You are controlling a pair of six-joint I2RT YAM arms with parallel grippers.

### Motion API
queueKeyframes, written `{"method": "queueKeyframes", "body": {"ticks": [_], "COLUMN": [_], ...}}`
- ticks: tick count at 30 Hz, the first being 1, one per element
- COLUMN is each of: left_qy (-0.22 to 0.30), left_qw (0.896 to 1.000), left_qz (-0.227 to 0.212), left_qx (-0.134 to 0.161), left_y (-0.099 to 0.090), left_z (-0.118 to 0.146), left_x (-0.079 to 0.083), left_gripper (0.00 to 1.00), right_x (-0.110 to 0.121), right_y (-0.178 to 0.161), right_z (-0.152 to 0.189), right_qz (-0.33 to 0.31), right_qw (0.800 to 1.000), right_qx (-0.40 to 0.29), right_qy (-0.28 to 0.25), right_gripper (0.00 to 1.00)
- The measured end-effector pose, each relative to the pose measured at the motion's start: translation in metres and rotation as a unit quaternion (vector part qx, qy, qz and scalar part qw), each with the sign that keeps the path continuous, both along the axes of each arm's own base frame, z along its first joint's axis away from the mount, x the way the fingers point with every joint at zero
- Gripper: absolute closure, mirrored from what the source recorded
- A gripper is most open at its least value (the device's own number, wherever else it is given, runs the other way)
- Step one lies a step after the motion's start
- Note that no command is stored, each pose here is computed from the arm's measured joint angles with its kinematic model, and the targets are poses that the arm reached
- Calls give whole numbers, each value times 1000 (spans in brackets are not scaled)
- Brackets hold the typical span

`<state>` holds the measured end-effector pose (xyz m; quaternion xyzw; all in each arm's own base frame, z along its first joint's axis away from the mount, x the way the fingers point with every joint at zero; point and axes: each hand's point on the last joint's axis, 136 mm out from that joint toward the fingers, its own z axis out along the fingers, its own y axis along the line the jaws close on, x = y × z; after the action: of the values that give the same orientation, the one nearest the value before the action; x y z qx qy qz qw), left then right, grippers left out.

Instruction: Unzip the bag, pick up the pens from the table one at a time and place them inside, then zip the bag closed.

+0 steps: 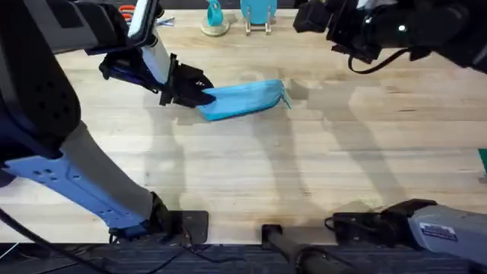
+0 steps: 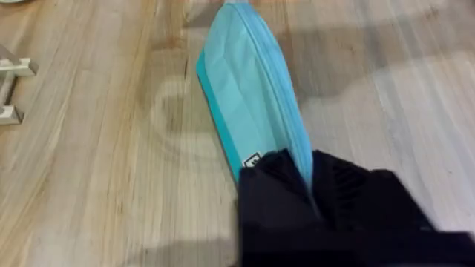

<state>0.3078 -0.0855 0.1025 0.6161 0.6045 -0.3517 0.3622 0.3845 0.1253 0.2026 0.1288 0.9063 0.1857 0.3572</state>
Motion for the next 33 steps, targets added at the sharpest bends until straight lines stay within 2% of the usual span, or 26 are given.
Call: {"method": "queueKeyframes", "body": {"ticks": [1,6,7,18,21,30,33], "left_qy": [-1,5,7,8,19,36,35], "left_qw": [1000,1000,1000,1000,1000,999,999], "left_qz": [0,2,2,2,5,22,25], "left_qx": [0,-3,-3,-4,-12,-33,-34], "left_y": [0,0,0,0,-2,2,3], "left_z": [0,1,1,1,5,39,52], "left_x": [0,-1,-2,-2,-4,3,-1], "left_gripper": [894,113,33,6,5,4,4], "right_x": [-1,-7,-9,-14,-14,-14,-14], "right_y": [0,-2,-3,-4,-4,-4,-4], "right_z": [3,1,-1,-6,-6,-6,-6], "right_qz": [0,0,0,0,0,0,0], "right_qw": [1000,1000,1000,1000,1000,1000,1000], "right_qx": [1,-2,-4,-8,-8,-8,-8], "right_qy": [-3,8,13,26,26,26,26], "right_gripper": [5,5,5,4,4,4,4]}}
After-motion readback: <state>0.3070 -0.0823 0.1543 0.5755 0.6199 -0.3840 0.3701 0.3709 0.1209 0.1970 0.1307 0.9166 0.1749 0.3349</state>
